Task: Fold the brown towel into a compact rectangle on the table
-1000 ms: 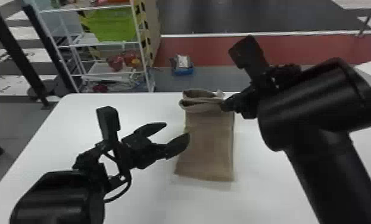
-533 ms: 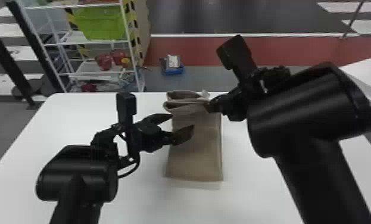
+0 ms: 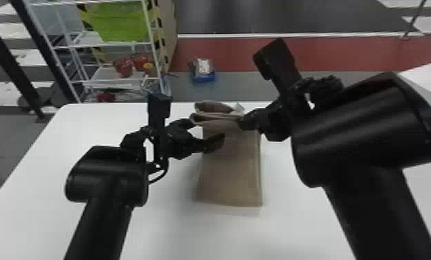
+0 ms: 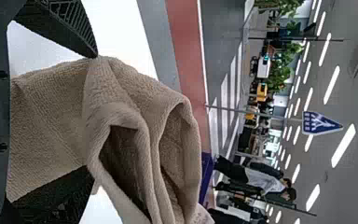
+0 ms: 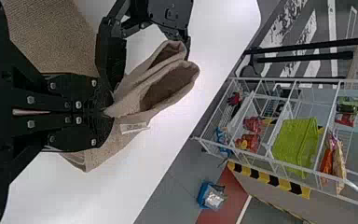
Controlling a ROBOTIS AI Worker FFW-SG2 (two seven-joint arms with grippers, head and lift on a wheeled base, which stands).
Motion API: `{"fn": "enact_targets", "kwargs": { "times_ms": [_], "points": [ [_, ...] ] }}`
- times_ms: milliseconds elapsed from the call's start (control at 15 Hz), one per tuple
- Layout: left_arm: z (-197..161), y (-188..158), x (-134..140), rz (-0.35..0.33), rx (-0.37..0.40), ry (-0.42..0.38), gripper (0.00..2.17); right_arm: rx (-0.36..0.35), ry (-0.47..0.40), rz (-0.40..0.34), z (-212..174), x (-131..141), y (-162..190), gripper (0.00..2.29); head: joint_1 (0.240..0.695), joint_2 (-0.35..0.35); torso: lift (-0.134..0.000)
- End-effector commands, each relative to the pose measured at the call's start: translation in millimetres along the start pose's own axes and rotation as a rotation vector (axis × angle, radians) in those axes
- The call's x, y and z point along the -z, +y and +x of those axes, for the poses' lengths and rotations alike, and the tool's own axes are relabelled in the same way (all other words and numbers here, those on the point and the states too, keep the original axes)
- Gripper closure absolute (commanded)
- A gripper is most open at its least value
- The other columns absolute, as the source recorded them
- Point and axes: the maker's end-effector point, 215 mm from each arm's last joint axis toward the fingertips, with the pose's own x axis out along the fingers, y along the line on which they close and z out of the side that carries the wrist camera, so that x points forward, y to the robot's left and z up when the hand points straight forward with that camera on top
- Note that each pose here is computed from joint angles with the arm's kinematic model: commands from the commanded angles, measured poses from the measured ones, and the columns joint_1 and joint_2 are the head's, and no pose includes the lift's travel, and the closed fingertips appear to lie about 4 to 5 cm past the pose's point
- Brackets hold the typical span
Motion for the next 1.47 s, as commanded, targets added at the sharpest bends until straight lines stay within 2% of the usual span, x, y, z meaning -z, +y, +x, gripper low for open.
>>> {"fn": "enact_targets", "kwargs": {
  "times_ms": [0,400,733,1267,1400],
  "points": [
    [5,3,13,0.029,-0.012,0.033,0.04,-0.004,-0.007,-0.002,-1,-3,3,1.29,0.691,0.062,-0.134],
    [17,16,10,0.086,-0.054,0.017,0.04,-0.016,-0.015,0.001,-5,-3,12,1.29,0.695,0.071,-0.134],
    [18,25,21,0.139,-0.079,0.056,0.04,-0.022,-0.021,0.002,-8,-3,16,1.29,0.695,0.076,-0.134],
    [18,35,20,0.138,-0.102,0.049,0.04,-0.027,-0.047,0.010,-17,-6,19,1.29,0.695,0.085,-0.134],
    [15,36,20,0.130,-0.095,0.044,0.04,-0.011,-0.056,0.015,-20,-11,9,1.29,0.695,0.087,-0.134]
  ]
}}
